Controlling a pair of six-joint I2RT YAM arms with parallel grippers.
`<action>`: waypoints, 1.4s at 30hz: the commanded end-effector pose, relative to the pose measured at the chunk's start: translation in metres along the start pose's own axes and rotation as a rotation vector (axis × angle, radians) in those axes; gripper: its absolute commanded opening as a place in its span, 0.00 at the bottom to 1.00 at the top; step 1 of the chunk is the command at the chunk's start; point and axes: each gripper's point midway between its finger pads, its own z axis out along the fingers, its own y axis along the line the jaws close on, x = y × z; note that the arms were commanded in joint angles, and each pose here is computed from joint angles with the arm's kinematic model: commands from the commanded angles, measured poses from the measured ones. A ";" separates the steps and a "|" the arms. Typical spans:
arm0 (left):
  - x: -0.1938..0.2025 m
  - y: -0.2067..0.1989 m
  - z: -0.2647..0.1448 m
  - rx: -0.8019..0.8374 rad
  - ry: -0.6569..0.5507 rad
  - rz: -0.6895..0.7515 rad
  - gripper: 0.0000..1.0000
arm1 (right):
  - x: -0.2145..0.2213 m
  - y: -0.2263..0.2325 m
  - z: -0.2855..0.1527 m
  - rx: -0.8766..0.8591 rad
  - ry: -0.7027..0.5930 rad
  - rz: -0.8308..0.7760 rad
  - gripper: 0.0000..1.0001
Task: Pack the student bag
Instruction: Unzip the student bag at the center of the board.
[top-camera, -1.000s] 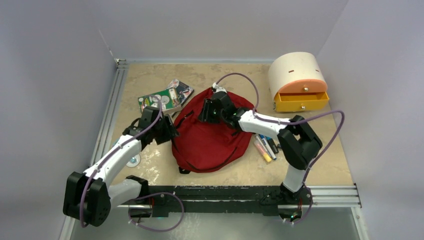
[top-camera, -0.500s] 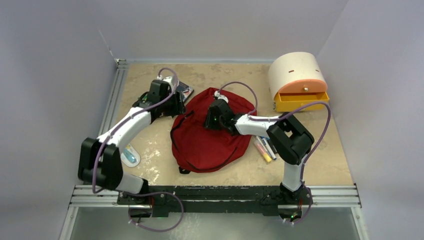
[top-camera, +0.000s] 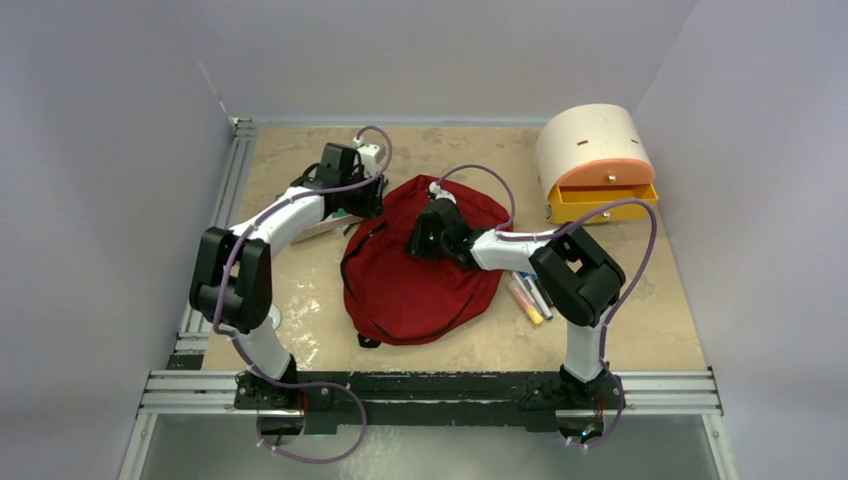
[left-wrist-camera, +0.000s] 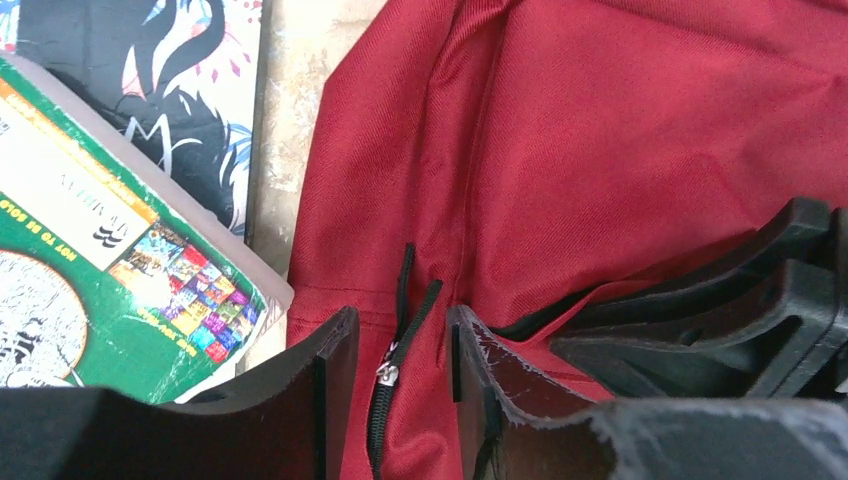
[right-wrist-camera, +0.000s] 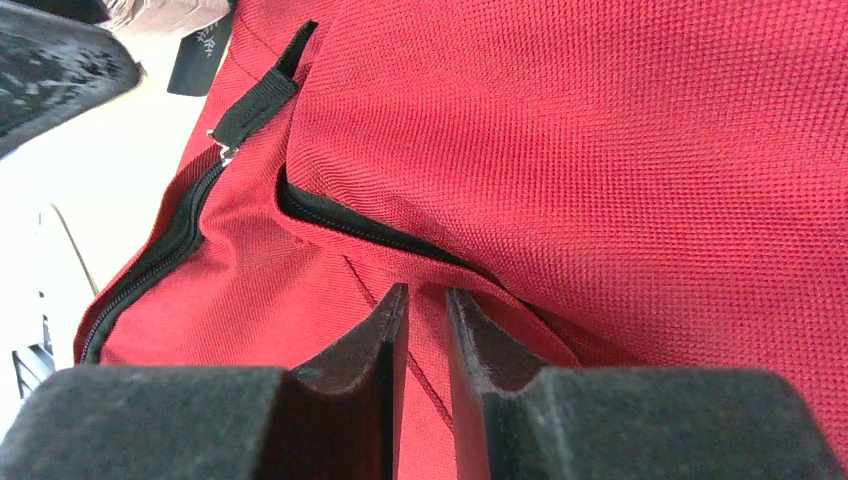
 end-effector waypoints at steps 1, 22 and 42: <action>-0.013 -0.006 0.006 0.045 -0.033 0.105 0.36 | 0.014 -0.013 0.005 0.030 0.045 0.000 0.22; 0.024 -0.006 0.040 0.062 0.097 0.112 0.30 | 0.004 -0.006 -0.006 0.021 0.033 -0.026 0.20; -0.015 0.004 -0.019 -0.126 -0.090 0.040 0.00 | 0.008 -0.013 -0.006 0.047 0.036 -0.016 0.19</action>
